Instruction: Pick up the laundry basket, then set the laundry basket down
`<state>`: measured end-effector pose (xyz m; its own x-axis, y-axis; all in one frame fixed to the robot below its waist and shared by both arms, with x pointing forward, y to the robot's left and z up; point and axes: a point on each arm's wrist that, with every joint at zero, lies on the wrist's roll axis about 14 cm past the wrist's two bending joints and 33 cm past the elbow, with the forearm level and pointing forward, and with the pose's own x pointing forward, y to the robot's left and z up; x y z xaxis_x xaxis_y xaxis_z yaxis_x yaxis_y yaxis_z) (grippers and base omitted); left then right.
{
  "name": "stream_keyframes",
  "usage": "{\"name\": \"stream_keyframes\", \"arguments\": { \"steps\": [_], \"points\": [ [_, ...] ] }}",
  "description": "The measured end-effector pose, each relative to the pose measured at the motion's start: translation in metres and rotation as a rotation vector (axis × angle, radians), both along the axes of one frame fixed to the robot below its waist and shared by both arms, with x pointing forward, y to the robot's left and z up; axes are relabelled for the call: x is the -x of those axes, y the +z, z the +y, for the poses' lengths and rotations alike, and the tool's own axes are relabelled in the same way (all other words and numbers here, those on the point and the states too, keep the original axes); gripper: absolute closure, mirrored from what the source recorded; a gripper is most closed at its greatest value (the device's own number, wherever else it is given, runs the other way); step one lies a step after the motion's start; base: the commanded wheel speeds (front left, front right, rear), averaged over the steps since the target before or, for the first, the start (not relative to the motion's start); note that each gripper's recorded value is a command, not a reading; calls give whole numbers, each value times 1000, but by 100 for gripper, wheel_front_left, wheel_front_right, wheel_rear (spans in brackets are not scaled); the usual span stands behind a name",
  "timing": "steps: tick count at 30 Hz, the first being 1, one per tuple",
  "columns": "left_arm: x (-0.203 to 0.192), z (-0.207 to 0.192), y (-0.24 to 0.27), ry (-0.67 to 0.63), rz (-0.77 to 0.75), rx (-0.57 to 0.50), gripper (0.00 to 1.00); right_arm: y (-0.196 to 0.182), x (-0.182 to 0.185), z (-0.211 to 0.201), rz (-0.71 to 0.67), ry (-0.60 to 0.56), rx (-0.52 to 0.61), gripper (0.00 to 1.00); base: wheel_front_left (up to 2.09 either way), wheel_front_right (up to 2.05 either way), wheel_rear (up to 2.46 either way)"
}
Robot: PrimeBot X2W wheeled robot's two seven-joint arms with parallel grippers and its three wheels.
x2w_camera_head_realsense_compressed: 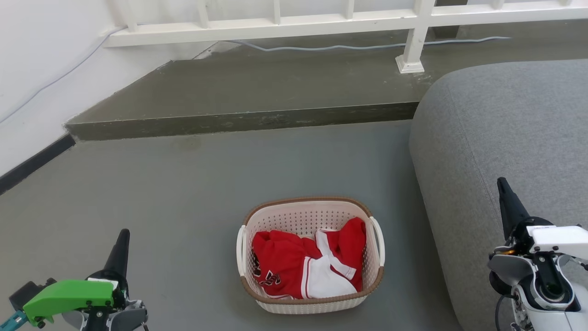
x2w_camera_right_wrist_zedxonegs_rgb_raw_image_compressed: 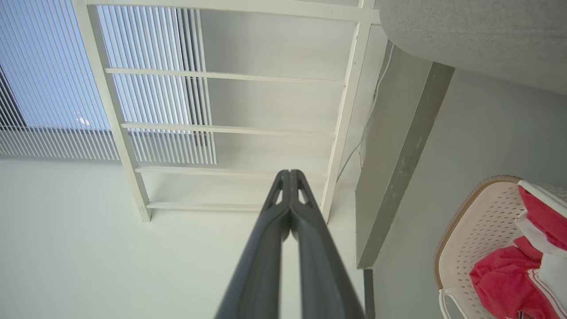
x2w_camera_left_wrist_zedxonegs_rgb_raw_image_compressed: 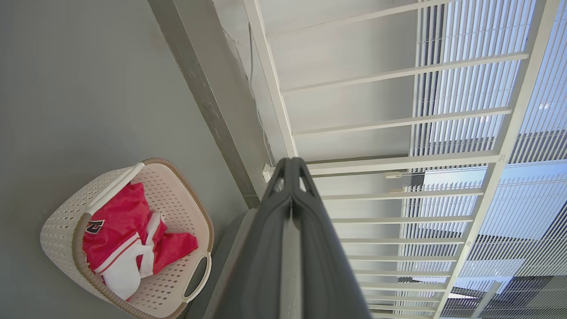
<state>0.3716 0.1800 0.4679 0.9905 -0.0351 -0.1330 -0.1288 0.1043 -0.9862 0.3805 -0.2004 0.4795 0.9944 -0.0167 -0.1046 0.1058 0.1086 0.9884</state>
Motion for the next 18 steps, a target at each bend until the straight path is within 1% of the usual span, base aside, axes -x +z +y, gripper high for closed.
{"name": "stream_keyframes", "arguments": {
  "steps": [9,18],
  "points": [
    [-3,6,8,16,-31,98,100,4,0,-4,-24,-18,-110,100,0,0,0],
    [-3,7,9,21,-33,109,100,4,0,-5,-26,-21,-118,100,0,0,0]
  ]
}}
